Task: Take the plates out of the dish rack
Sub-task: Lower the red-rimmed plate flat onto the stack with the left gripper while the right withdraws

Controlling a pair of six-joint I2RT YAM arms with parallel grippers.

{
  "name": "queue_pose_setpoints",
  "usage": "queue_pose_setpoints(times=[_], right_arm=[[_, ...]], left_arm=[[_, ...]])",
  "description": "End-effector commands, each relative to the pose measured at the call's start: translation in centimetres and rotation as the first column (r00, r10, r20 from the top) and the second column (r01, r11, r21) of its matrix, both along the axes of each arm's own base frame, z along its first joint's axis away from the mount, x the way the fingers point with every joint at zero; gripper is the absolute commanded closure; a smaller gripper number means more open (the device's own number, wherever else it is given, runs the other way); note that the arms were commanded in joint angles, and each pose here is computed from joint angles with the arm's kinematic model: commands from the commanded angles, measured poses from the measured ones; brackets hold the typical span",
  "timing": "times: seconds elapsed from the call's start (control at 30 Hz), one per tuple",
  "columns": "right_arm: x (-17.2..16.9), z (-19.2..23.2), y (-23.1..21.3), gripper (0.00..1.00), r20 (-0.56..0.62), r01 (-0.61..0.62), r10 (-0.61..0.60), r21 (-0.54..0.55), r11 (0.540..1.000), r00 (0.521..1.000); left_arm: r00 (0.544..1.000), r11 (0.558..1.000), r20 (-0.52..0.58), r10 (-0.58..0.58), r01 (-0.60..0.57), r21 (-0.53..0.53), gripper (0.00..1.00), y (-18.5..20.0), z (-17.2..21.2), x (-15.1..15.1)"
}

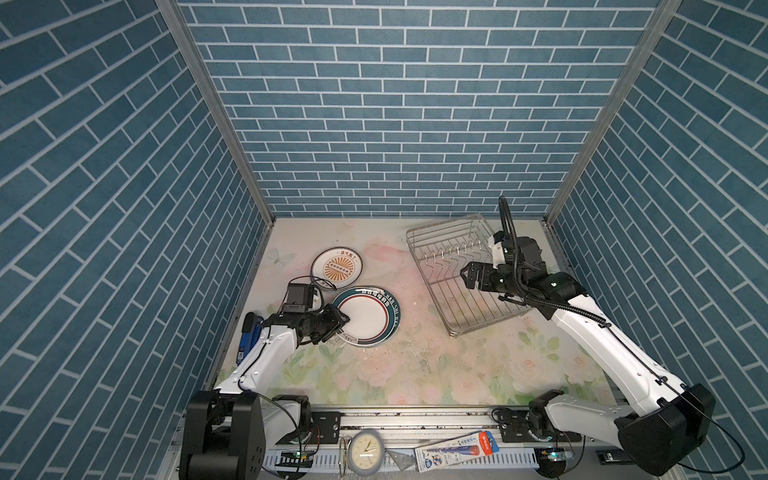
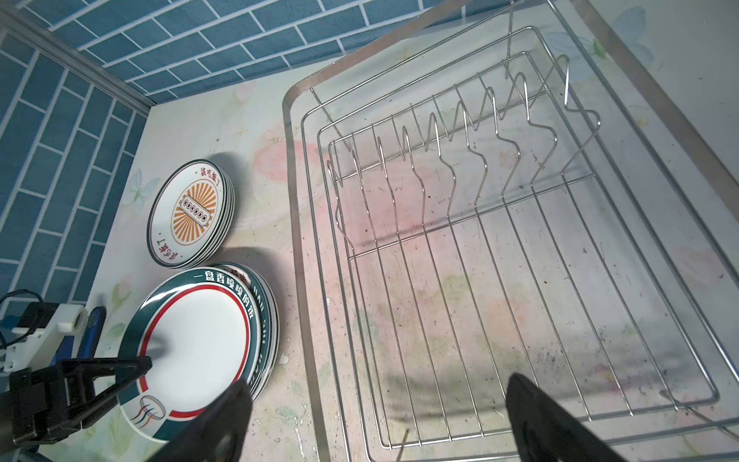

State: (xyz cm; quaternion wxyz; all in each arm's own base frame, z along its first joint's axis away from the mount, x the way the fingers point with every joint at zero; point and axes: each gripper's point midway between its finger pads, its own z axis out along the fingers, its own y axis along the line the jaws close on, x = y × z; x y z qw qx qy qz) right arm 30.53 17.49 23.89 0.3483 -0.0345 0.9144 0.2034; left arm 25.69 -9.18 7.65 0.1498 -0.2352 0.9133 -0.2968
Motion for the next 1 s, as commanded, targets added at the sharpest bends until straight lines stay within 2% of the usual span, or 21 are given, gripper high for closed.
queue_pose_setpoints(times=[0.0, 0.3, 0.43, 0.97], right_arm=[[-0.1, -0.8, 0.3, 0.01, -0.003, -0.033, 0.033, 0.001, 0.999, 0.999], [-0.4, -0.8, 1.0, 0.01, -0.009, -0.068, 0.068, 0.023, 0.997, 0.998], [-0.6, -0.9, 0.8, 0.01, -0.011, -0.073, 0.073, 0.01, 0.997, 0.997], [-0.8, -0.7, 0.3, 0.01, 0.004, -0.075, 0.075, -0.008, 0.997, 0.997]], left_arm=[[1.0, 0.998, -0.009, -0.01, 0.01, 0.068, 0.51, 0.8, 0.1, 0.0], [0.998, 0.992, -0.03, -0.051, 0.054, 0.115, 0.5, 0.2, 0.1, 0.9], [0.997, 0.984, -0.04, -0.062, 0.068, 0.164, 0.48, 0.2, 0.2, 1.2], [0.989, 0.962, -0.1, -0.111, 0.132, 0.237, 0.37, -0.2, -0.8, 1.2]])
